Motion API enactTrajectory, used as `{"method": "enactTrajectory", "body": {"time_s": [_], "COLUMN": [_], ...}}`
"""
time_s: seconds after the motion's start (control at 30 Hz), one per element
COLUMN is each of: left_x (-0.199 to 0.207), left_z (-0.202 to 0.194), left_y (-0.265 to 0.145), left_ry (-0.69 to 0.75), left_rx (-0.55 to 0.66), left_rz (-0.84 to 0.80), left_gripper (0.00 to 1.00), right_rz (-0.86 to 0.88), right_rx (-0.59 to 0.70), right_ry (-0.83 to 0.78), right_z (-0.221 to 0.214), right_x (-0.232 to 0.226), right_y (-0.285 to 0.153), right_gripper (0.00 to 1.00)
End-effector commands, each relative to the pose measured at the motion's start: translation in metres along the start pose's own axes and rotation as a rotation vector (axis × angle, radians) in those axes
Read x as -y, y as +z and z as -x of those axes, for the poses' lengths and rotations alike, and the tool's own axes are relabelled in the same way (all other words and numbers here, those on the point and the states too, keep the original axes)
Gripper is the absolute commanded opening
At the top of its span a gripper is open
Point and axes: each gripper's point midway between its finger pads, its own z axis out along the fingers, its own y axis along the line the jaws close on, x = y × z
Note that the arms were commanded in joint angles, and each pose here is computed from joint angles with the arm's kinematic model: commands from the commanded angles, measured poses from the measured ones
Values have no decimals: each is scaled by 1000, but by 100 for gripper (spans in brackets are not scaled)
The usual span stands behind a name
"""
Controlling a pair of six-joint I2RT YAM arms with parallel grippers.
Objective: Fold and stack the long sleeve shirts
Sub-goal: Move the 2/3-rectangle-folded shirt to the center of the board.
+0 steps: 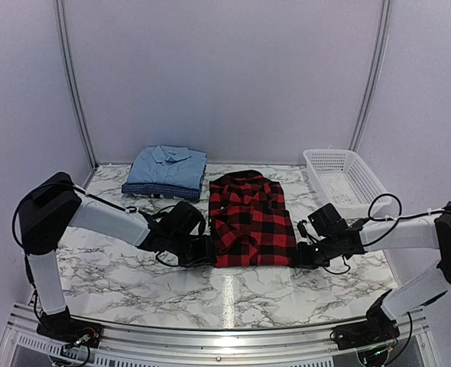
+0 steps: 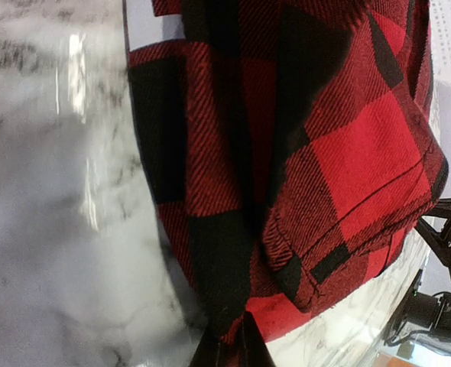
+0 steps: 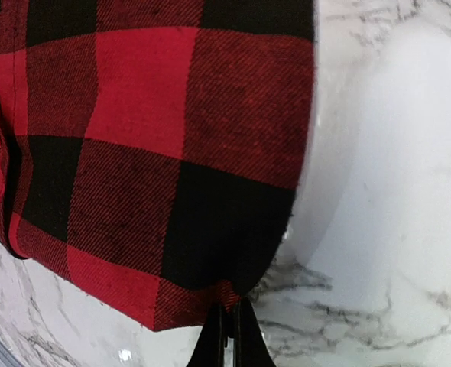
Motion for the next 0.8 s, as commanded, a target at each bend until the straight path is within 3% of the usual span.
{"method": "enactTrajectory", "body": {"time_s": [0.0,0.17,0.27,0.37,0.5,0.77], "left_x": [-21,-31,-34,-30,-20,-5], "left_z": [-43,-71,-74,-70,-59,-41], "left_y": [-15,-23,-29,-39,-51,-61], "left_ry": [-14,-7,-3,23,85,181], "left_rx": [-65,-84,-74,-55,-20,30], "left_rz": [81,111,115,113,127,132], "left_gripper": [4,7,18,36,40,39], "right_rz": [-11,-12,-25,-28,-38,53], "right_rx": [-45,-41,-20,35,117,198], "right_ry": [46,56,54,27,-19,-95], "right_z": [-36,-61,-64,-50,-27,5], "right_x": [0,-2,1,-3,-11,-46], "right_y": [-15,-29,-37,-51,-69,-86], "right_gripper": [0,0,2,28,51,54]}}
